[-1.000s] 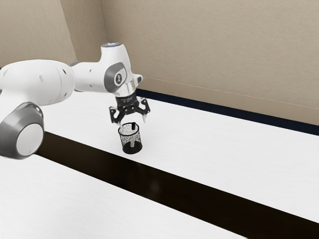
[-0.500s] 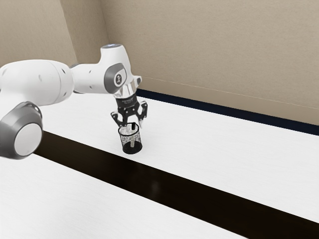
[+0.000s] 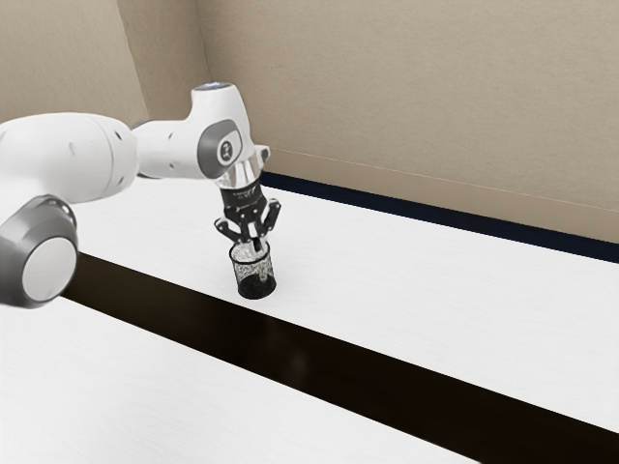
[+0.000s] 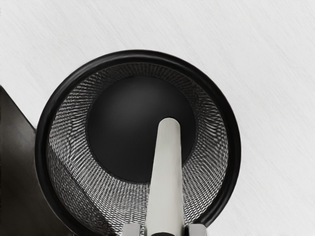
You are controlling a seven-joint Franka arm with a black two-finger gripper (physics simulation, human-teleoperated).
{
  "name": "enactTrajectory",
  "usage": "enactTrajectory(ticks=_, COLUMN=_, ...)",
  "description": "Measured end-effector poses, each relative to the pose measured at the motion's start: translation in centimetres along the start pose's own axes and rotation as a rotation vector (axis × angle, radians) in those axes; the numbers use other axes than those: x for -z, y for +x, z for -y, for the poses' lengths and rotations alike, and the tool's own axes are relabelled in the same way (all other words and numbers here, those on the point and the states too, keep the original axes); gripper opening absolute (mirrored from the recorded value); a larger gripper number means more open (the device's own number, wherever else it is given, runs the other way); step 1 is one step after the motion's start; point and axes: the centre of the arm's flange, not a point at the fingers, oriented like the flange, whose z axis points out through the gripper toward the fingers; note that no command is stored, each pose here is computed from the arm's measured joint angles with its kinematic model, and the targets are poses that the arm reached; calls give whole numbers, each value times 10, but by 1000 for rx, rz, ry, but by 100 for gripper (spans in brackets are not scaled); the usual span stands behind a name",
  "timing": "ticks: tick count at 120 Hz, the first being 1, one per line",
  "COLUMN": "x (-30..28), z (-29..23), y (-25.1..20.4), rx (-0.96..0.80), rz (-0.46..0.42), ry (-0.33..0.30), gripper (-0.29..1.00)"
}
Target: Take the marker out of the pen holder and place it to the left of the pen holder.
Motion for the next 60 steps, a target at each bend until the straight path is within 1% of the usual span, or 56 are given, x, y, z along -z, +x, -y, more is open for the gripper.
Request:
enactTrajectory(ticks=17, x=27, z=7, y=4, rx=14, rz=-26, ry=-14, gripper=-6)
enactTrajectory(ticks=36, x=94, z=16, y=-3, rx=12, rz=-71, ry=-58, gripper=-7)
enactTrajectory(ticks=43, x=122, z=23, y=-8, rx=10, rz=-92, ry=-62, gripper=-8)
enactTrajectory(ticks=52, x=141, z=39, y=-4, rx=34, rz=-103, ry=-31, gripper=-8)
enactTrajectory(ticks=60, x=145, z=59, y=9, rx=83, rz=-93, ry=26, gripper=-8)
